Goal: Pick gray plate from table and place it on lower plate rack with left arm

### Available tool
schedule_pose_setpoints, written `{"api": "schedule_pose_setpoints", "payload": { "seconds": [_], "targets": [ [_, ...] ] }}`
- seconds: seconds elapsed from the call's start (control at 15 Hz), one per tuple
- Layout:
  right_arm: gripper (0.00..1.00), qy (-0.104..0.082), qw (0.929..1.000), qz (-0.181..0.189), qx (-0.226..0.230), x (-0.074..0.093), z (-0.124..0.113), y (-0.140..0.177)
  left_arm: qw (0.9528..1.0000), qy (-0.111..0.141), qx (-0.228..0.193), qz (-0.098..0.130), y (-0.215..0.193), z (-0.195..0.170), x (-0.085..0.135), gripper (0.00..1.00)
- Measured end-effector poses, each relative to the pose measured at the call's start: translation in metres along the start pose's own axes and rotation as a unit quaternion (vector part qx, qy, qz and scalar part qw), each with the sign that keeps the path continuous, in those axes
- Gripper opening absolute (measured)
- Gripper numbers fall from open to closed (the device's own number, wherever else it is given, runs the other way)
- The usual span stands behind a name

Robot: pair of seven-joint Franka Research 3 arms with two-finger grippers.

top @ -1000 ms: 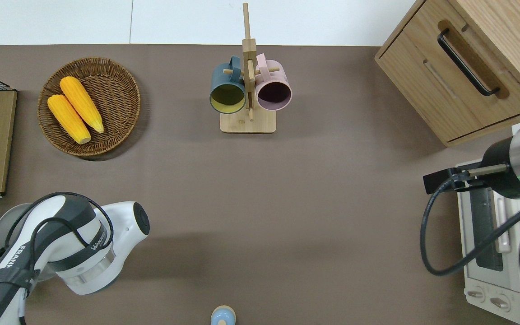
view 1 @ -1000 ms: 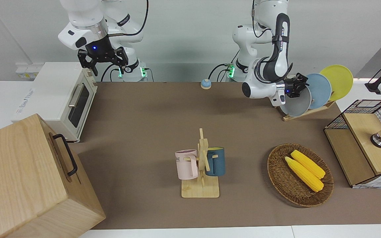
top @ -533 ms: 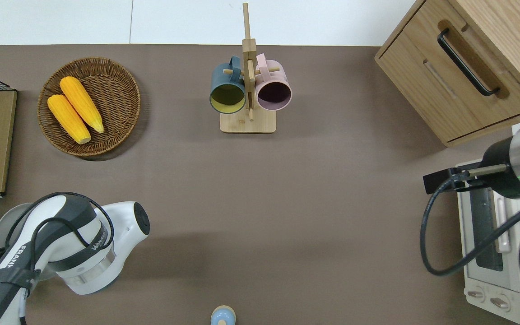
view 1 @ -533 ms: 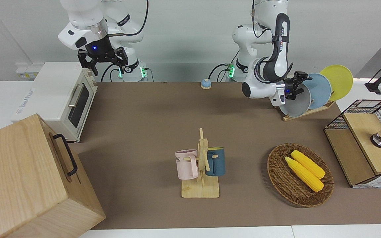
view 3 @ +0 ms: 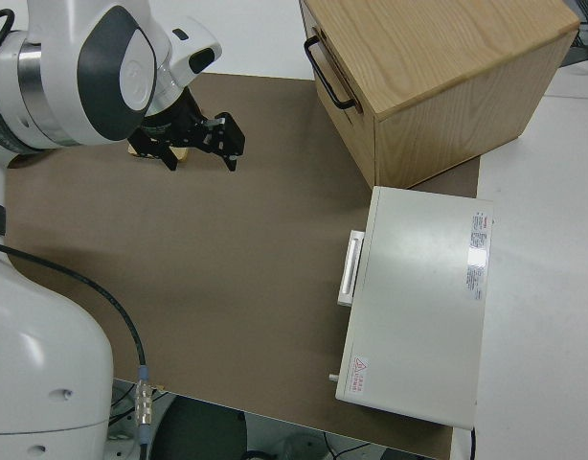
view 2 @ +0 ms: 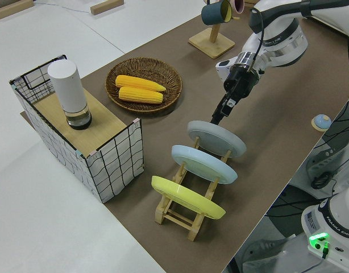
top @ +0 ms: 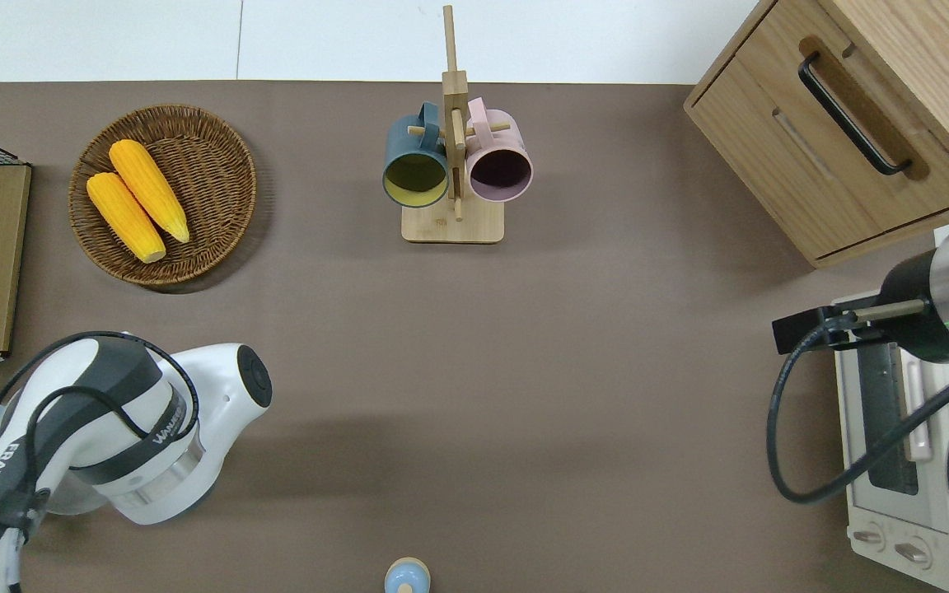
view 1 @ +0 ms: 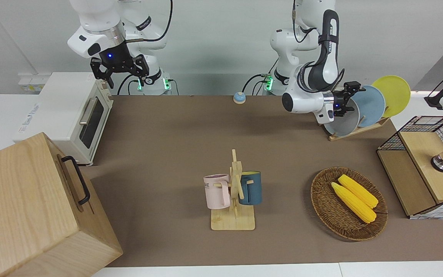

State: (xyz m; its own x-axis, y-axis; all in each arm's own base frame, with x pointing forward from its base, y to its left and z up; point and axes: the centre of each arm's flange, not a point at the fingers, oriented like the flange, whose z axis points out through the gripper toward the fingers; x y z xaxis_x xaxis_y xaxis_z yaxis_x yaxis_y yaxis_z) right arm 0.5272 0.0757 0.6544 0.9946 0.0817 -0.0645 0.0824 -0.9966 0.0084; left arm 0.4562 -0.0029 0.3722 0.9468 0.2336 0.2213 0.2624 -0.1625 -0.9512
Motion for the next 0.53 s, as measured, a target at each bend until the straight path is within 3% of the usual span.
{"api": "schedule_pose_setpoints", "payload": {
  "seconds": [0.27,0.53],
  "targets": [
    [0.99,0.000,1.0000,0.000,0.000,0.000,0.000,0.000,0.9974,-0.031,-0.064,0.004,-0.036,-0.028,0.033,1.00],
    [0.99,0.000,1.0000,0.000,0.000,0.000,0.000,0.000,0.9904,-0.052,-0.128,-0.005,-0.069,-0.055,0.053,1.00]
  ]
}}
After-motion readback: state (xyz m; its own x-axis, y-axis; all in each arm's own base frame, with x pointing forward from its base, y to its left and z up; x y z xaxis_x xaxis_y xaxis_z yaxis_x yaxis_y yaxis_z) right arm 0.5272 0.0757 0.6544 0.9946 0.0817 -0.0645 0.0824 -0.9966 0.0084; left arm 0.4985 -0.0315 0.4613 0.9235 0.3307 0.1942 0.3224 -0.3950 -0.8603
